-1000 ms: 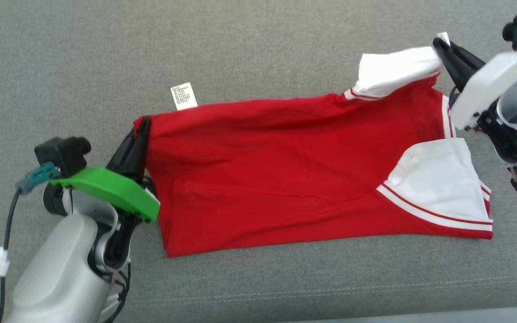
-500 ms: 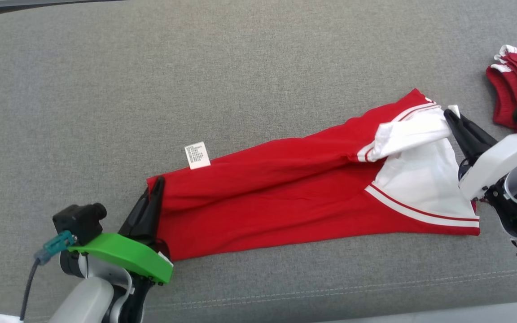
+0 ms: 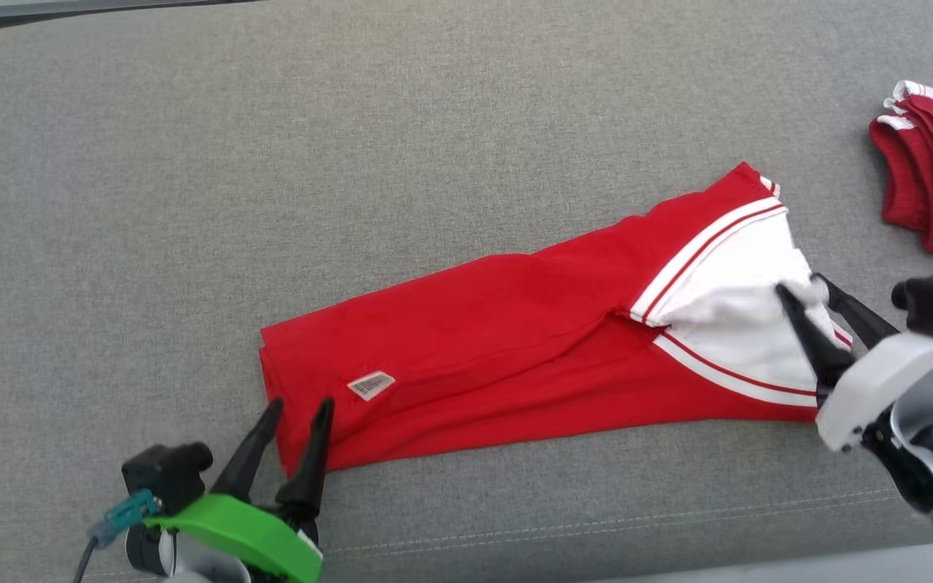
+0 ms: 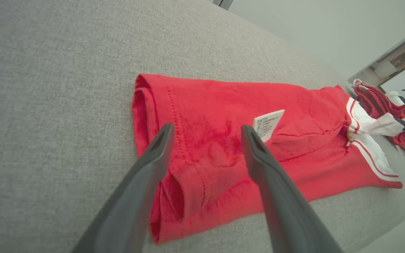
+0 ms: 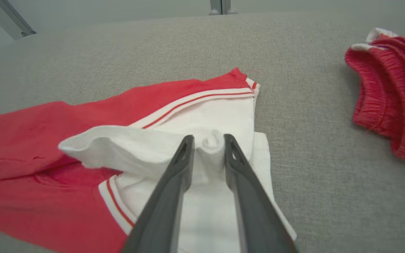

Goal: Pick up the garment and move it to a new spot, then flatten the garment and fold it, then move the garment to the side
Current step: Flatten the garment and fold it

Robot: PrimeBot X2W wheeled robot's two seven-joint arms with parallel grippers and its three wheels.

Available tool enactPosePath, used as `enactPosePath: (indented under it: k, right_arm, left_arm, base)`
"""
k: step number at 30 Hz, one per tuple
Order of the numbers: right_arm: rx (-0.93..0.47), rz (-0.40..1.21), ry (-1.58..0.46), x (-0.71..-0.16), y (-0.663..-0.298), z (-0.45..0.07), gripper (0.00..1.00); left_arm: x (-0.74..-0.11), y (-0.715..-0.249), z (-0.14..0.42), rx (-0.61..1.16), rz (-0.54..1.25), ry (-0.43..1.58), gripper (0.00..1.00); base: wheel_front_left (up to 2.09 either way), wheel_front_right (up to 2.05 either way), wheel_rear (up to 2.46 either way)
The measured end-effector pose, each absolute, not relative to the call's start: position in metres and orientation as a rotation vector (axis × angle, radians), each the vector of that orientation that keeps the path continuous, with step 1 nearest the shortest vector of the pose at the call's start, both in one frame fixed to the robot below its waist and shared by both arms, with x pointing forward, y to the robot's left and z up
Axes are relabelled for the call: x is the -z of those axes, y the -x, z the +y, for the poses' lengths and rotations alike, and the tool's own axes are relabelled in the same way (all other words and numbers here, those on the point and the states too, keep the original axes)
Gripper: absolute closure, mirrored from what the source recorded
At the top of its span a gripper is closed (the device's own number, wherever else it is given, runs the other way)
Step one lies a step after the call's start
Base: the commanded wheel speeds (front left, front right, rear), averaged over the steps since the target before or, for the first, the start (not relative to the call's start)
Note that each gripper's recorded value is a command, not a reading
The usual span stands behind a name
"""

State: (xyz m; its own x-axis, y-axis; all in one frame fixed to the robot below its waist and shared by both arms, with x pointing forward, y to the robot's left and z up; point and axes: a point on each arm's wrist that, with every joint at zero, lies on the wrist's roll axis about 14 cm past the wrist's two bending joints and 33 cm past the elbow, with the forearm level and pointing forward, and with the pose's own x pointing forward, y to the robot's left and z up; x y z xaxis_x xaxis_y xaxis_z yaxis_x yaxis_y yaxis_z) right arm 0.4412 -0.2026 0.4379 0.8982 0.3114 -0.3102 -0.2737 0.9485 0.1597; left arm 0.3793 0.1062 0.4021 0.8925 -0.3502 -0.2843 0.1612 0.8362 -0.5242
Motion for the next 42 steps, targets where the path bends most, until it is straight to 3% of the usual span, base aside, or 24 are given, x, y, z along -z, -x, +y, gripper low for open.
enactPosePath:
  k: [6, 13, 29, 42]
  right_arm:
    - [-0.310, 0.397, -0.056, -0.422, -0.412, -0.212, 0.00]
    - [-0.259, 0.444, -0.013, -0.418, -0.392, -0.238, 0.00]
    - [-0.208, 0.359, -0.038, -0.465, -0.414, -0.240, 0.00]
    - [-0.143, 0.545, -0.128, -0.429, -0.451, -0.228, 0.00]
  left_arm:
    - [-0.392, -0.357, 0.113, 0.273, 0.439, 0.482, 0.00]
    - [-0.415, -0.363, 0.126, 0.224, 0.351, 0.471, 0.00]
    - [-0.485, -0.375, 0.124, 0.229, 0.107, 0.398, 0.00]
    - [-0.499, -0.362, 0.157, 0.123, 0.048, 0.384, 0.00]
  base:
    - [0.00, 0.00, 0.00]
    - [0.00, 0.00, 0.00]
    - [0.00, 0.00, 0.00]
    - [0.00, 0.00, 0.00]
